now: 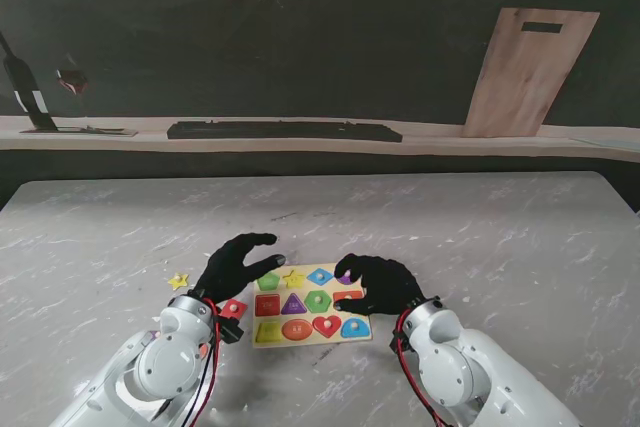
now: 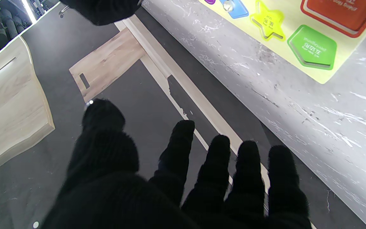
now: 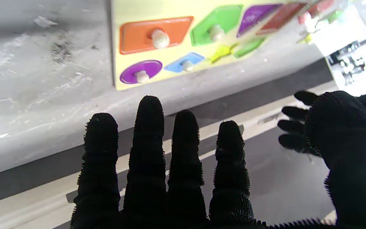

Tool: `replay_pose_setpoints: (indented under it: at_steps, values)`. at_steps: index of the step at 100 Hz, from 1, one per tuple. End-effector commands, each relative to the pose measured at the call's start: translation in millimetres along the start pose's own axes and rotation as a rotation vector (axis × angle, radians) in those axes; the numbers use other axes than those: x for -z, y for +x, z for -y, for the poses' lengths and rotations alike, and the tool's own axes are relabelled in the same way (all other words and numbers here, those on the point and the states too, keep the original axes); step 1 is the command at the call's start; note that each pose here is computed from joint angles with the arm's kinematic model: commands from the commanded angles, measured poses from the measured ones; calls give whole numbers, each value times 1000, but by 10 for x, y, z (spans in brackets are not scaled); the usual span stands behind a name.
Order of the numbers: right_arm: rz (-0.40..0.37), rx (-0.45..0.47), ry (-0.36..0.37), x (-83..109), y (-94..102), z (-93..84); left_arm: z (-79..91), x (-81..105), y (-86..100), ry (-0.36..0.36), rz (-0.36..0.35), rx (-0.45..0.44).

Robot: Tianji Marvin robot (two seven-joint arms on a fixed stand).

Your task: Fit puzzle pieces into a puzzle board

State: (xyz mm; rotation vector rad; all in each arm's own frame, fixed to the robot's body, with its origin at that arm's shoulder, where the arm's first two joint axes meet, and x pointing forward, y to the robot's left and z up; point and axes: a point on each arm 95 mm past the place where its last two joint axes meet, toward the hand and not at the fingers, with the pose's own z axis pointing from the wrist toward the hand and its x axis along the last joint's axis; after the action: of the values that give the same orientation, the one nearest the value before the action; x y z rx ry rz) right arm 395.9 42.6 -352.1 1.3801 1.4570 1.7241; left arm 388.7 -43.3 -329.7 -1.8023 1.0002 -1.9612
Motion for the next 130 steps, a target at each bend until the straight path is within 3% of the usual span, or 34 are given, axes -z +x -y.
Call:
replay_pose_setpoints:
  at_steps: [1, 30, 82, 110, 130]
  values:
    - [-12, -39, -11, 8, 97, -30, 4, 13, 17, 2, -5, 1]
    - [-26, -278, -45, 100, 187, -75, 12, 21, 17, 7, -6, -4]
    - [-142, -574, -124, 275, 178, -305, 40, 58, -9, -11, -21, -5]
    - [-199, -567, -118, 393, 150, -362, 84, 92, -15, -66, -87, -27]
    - [-227, -562, -136, 441, 208, -378, 170, 223, 40, -48, -118, -92]
